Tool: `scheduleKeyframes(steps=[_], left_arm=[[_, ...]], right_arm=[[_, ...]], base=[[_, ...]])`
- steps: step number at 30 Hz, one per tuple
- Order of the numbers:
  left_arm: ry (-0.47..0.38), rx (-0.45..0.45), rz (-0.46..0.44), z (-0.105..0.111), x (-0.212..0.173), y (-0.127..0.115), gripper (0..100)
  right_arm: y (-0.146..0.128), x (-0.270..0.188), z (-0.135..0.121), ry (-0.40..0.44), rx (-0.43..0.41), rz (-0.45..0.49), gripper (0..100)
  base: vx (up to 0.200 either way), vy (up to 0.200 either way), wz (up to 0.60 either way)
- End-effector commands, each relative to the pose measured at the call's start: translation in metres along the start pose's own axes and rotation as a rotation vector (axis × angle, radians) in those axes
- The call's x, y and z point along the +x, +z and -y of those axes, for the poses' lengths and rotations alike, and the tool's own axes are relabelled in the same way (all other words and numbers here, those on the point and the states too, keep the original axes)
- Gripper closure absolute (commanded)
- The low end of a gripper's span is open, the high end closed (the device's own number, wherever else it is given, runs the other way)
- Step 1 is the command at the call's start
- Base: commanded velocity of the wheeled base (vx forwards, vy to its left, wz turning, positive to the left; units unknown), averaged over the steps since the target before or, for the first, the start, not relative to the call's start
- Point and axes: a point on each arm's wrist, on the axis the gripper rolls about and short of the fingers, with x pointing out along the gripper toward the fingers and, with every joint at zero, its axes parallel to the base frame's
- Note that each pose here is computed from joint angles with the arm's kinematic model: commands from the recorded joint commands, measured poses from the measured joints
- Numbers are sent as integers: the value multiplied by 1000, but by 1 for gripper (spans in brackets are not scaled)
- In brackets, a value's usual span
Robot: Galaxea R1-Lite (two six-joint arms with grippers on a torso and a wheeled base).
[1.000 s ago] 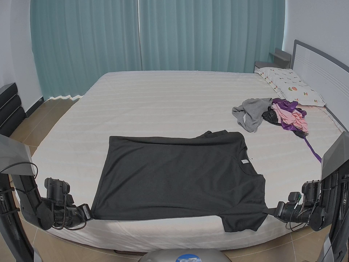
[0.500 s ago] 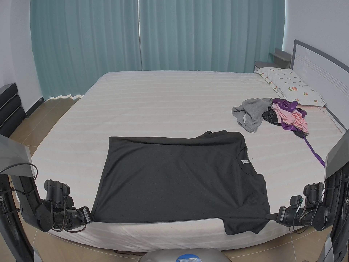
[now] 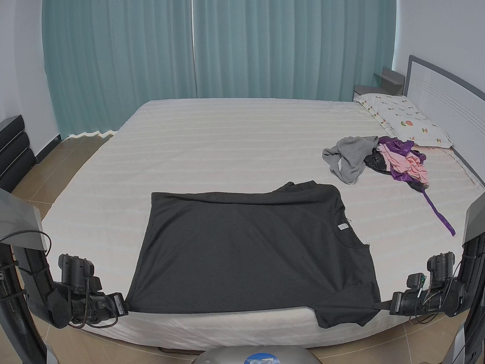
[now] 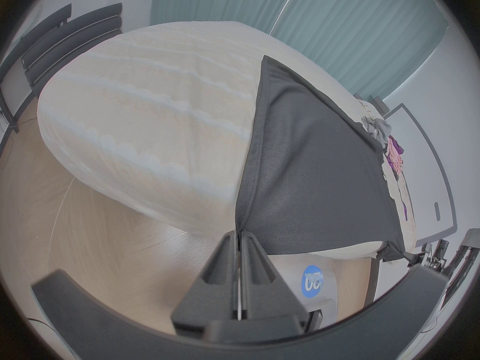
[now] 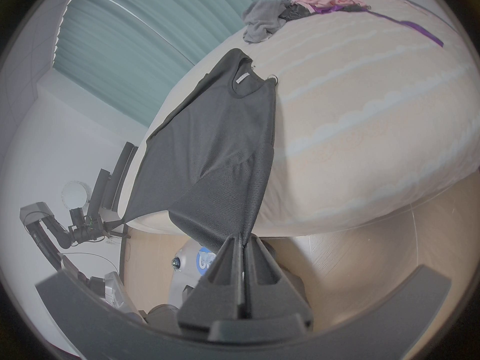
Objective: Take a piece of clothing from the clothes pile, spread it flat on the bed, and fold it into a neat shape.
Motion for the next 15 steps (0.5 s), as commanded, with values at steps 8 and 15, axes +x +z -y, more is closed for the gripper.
scheduleKeyframes(steps=[8, 15], left_arm=[[15, 51, -43, -2, -7, -13, 100], [20, 78, -60, -3, -9, -18, 100]], right_arm=[[-4, -13, 0, -17, -34, -14, 100], [-8, -23, -1, -31, -87, -44, 100]], base=[[0, 0, 0], [0, 0, 0]])
